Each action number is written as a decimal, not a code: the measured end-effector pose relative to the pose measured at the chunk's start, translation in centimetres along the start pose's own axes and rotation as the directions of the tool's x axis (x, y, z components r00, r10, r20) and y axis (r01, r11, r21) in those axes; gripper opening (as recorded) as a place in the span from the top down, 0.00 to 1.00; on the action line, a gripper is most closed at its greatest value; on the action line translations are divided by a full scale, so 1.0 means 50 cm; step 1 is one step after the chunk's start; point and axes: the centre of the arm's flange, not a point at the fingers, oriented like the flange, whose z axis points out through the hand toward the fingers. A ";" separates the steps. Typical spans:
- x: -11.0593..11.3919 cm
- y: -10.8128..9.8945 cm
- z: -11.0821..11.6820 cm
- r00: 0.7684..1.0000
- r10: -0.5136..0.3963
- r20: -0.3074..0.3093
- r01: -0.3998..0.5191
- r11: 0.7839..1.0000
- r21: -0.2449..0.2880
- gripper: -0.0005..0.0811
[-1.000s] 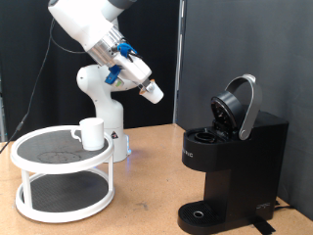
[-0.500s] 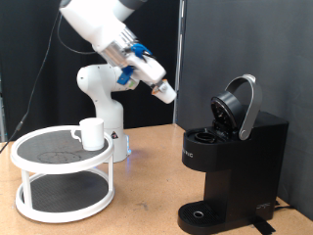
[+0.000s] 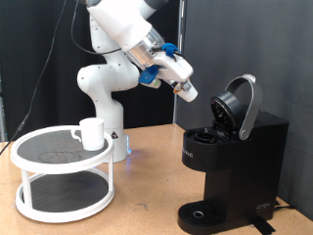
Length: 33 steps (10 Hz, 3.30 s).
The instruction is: Make a cup of coffee with the keurig machine
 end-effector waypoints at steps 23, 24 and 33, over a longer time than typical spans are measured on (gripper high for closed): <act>0.002 -0.035 0.218 0.978 0.112 -0.176 -0.104 0.993 0.057 0.56; 0.007 -0.035 0.221 0.977 0.112 -0.184 -0.104 0.993 0.055 0.56; 0.025 -0.041 0.245 0.972 0.123 -0.198 -0.109 0.991 0.078 0.24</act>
